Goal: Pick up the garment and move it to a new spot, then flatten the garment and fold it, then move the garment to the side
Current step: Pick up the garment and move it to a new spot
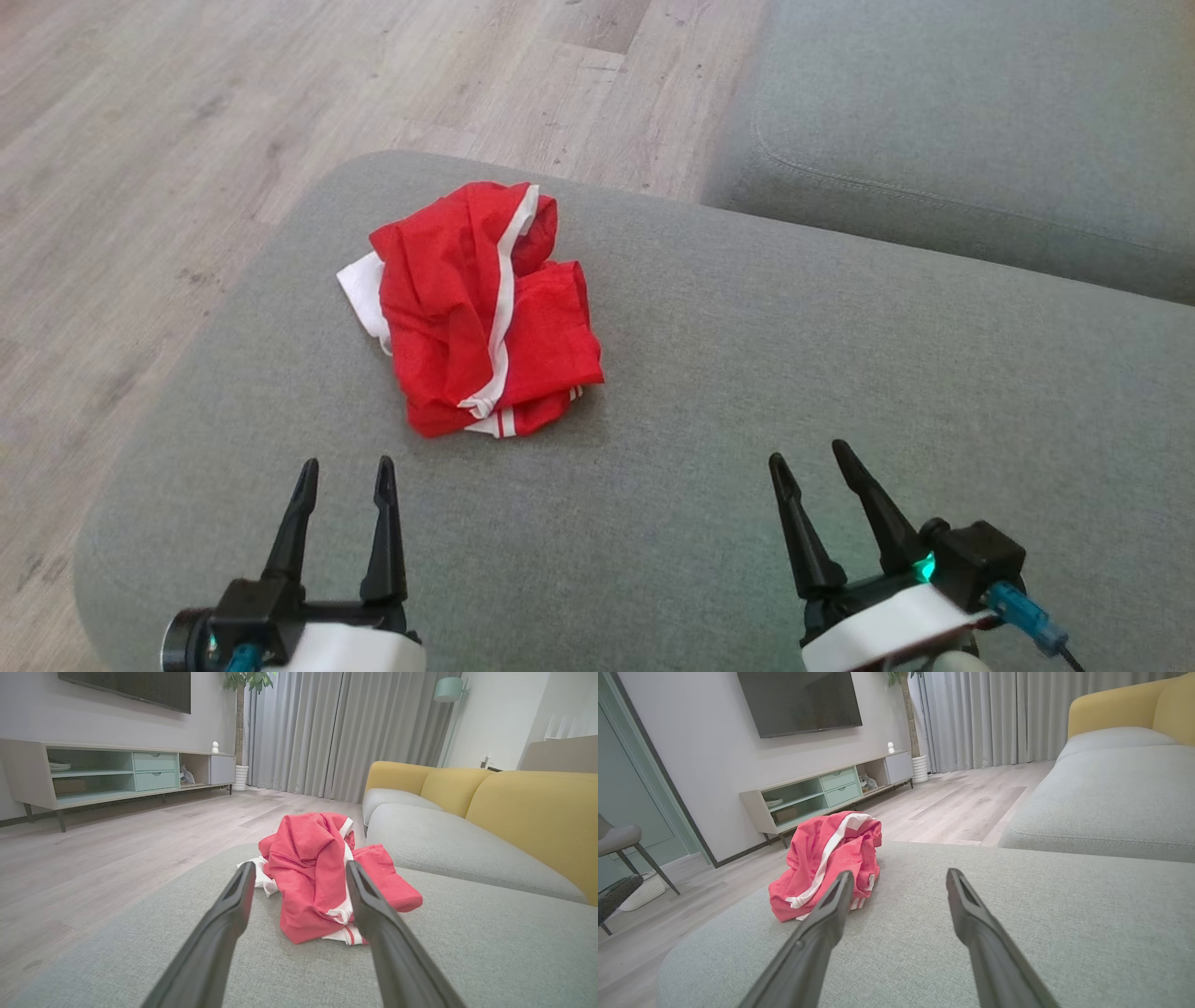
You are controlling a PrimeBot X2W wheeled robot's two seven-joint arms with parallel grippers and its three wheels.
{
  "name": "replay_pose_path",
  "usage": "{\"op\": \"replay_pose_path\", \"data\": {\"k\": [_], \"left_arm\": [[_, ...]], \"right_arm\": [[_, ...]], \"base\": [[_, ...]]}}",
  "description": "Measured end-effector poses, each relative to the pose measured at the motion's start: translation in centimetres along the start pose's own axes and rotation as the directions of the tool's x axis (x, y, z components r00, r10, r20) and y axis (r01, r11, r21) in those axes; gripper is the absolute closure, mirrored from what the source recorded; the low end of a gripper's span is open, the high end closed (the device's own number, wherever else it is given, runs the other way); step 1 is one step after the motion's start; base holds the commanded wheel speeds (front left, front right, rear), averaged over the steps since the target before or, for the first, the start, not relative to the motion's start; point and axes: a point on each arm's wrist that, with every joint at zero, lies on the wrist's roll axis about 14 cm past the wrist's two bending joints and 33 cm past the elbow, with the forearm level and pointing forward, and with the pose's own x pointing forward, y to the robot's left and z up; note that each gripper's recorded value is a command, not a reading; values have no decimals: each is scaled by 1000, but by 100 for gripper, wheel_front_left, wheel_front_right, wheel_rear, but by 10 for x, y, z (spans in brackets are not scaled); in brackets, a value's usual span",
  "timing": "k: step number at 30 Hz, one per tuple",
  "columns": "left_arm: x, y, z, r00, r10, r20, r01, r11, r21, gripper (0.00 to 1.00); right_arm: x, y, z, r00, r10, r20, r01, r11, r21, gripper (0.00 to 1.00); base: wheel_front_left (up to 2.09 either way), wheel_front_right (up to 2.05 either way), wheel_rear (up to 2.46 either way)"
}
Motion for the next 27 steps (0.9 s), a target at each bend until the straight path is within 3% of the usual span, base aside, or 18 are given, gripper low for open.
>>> {"op": "replay_pose_path", "data": {"k": [9, 12, 17, 27], "left_arm": [[10, -10, -11, 997, -59, -45, 59, 998, 9, 0], [47, -29, -12, 980, -173, -98, 181, 981, 75, 0], [113, -49, 4, 950, -266, -165, 293, 941, 170, 0], [159, -37, -70, 832, -190, -521, 353, 906, 233, 0]], "right_arm": [[0, -6, -10, 1000, -14, -24, 14, 1000, 24, 0], [4, -23, -12, 998, -52, -27, 53, 998, 32, 0], [12, -47, -10, 994, -105, -13, 105, 994, 35, 0], [5, -93, -13, 973, -228, -15, 229, 972, 49, 0]], "base": [[0, 0, 0], [0, 0, 0], [0, 0, 0], [0, 0, 0]]}}
